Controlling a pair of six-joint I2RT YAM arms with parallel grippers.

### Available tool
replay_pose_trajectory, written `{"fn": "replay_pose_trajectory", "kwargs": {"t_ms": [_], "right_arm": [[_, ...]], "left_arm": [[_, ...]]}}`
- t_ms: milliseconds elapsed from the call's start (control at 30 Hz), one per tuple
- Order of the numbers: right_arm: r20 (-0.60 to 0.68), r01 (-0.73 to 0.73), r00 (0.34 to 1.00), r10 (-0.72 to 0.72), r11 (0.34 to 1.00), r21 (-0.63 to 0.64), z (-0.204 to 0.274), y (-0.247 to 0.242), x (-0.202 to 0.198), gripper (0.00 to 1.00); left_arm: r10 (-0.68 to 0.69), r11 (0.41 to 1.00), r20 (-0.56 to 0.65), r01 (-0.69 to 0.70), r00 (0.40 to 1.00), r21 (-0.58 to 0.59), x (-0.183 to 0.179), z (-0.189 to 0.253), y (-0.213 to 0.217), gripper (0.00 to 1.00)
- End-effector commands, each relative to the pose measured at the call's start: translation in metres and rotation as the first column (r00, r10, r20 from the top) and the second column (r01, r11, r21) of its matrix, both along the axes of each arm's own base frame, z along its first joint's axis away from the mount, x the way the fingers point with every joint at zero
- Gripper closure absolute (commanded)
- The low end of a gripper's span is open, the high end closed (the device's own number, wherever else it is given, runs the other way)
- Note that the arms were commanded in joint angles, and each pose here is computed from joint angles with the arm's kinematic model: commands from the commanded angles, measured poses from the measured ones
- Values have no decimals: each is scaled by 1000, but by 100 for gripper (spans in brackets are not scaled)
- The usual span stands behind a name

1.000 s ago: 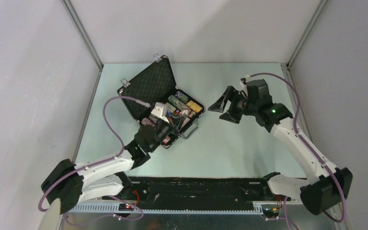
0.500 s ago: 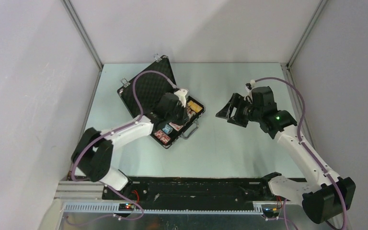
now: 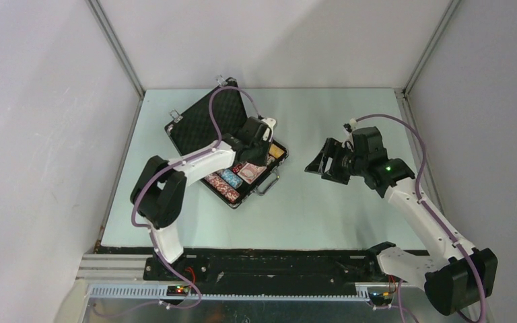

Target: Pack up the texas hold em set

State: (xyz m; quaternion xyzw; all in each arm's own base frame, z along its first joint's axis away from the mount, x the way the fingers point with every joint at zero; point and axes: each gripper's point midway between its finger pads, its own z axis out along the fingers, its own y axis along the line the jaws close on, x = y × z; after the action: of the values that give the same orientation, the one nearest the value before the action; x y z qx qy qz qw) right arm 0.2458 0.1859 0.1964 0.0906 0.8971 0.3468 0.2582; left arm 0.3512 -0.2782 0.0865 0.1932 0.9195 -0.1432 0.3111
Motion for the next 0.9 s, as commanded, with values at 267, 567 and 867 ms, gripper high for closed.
{"fn": "replay_pose_trajectory", "kwargs": {"t_ms": [267, 567, 867], "right_arm": [[38, -12, 999, 12, 1000, 4, 3, -2, 0, 29], [24, -12, 1000, 12, 1000, 2, -3, -1, 1, 29], [17, -17, 1000, 17, 1000, 6, -5, 0, 1, 30]], "left_arm": [[-114, 993, 0, 114, 993, -3, 10, 2, -19, 100], [-139, 990, -35, 140, 990, 21, 16, -15, -25, 100], [-146, 985, -74, 152, 986, 85, 19, -23, -24, 100]]}}
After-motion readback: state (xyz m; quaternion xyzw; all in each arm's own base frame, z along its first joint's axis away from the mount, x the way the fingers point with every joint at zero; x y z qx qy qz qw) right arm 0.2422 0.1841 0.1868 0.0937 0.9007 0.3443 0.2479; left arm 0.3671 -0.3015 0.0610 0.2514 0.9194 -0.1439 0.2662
